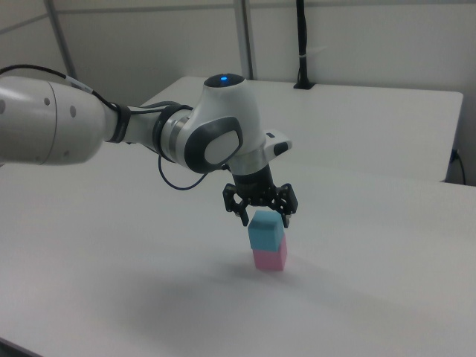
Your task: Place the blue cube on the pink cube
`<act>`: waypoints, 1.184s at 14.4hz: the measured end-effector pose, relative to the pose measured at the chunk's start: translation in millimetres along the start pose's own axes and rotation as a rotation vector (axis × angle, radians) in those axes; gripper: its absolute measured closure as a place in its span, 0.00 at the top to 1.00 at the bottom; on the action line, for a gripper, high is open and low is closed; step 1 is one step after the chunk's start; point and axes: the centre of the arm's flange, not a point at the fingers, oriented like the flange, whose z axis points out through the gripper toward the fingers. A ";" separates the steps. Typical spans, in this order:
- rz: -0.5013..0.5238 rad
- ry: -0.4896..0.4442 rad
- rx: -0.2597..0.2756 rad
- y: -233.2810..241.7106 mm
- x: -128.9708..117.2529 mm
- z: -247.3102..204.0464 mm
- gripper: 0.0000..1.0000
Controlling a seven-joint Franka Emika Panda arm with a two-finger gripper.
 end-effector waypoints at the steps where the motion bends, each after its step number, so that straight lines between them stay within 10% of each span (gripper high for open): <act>1: 0.003 0.004 -0.003 1.5 -0.1 -2.4 1.00; 17: 0.333 -0.033 0.088 -31.5 -58.2 -276.3 1.00</act>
